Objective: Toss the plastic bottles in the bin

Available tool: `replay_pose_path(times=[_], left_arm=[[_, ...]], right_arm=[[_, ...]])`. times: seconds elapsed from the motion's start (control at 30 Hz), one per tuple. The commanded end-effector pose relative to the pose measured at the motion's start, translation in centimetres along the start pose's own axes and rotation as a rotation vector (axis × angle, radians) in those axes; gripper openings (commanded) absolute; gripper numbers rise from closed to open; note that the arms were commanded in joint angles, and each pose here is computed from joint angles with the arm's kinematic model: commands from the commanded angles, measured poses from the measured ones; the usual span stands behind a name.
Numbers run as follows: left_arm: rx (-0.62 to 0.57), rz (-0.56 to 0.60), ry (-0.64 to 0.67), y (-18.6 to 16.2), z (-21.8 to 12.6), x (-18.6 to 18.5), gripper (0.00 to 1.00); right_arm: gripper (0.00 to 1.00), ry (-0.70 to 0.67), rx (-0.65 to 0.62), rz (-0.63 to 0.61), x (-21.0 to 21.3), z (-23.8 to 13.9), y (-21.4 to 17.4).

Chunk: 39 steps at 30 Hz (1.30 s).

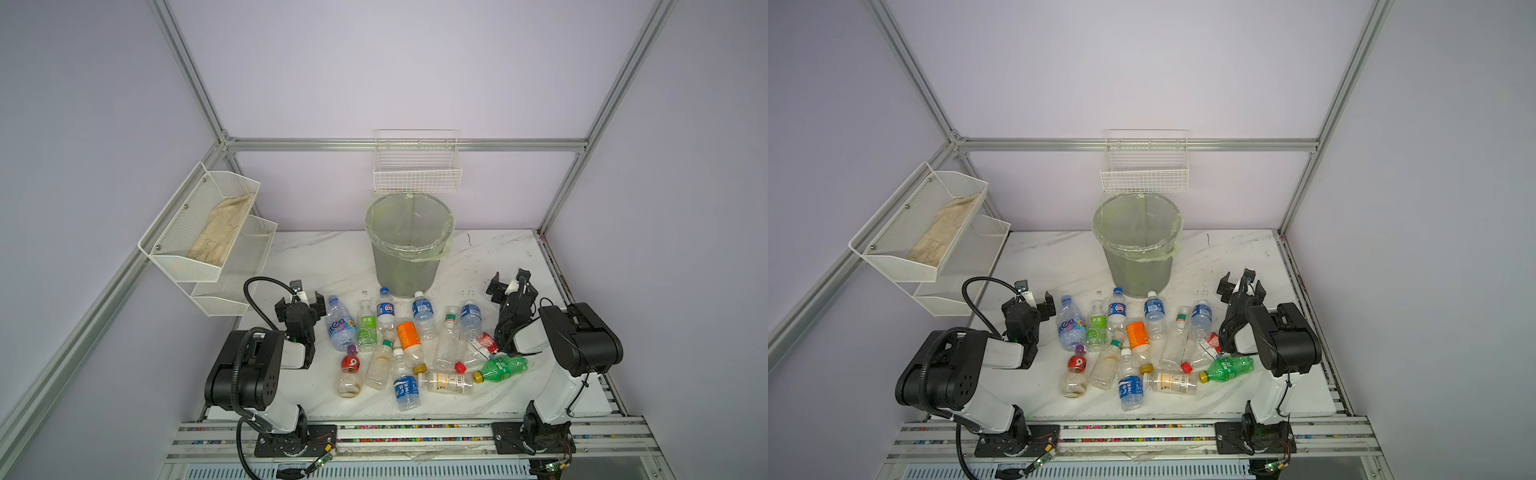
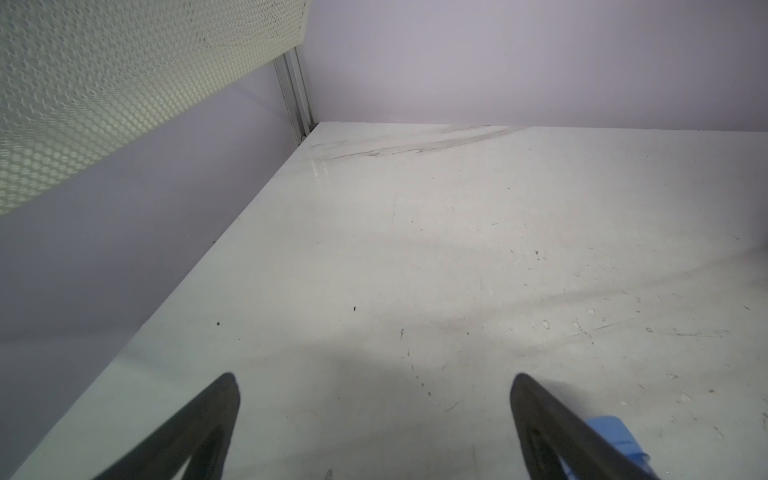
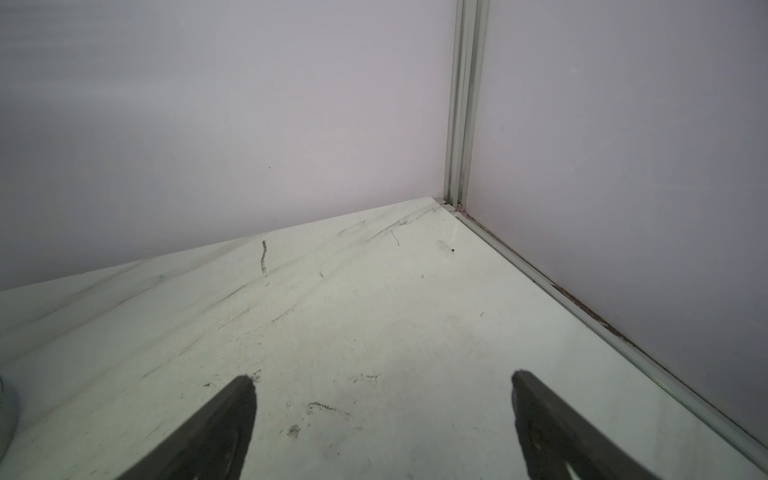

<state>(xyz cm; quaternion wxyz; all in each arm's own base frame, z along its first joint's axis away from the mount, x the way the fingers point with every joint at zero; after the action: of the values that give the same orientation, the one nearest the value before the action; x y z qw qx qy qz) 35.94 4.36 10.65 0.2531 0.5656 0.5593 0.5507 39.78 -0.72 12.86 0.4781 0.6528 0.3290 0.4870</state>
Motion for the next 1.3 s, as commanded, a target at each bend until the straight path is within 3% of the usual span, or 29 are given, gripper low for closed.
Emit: replay_pose_path(times=[0.0, 1.17, 1.27], left_arm=[[-0.055, -0.032, 0.026, 1.67, 0.11, 0.55, 1.0], [-0.055, -0.034, 0.024, 1.74, 0.1, 0.49, 1.0], [-0.047, -0.044, 0.09, 1.81, -0.19, 1.09, 1.0]], right_arm=[[0.97, 0.021, -0.031, 0.008, 0.51, -0.07, 0.92], [0.97, 0.02, -0.024, 0.01, 0.5, -0.04, 0.78], [0.97, 0.021, -0.027, 0.01, 0.48, -0.13, 0.85]])
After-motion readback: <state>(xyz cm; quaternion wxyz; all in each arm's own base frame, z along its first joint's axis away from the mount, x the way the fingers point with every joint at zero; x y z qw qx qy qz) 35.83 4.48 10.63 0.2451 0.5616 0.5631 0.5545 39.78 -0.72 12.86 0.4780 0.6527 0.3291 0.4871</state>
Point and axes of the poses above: each gripper's point midway between its finger pads, its own z axis out along the fingers, its own x axis along the line the jaws close on, y = z × x, the point moved 3 cm from there along -z, back along the fingers, and after that the axes turned 15 degrees about z, right-handed, at the moved point
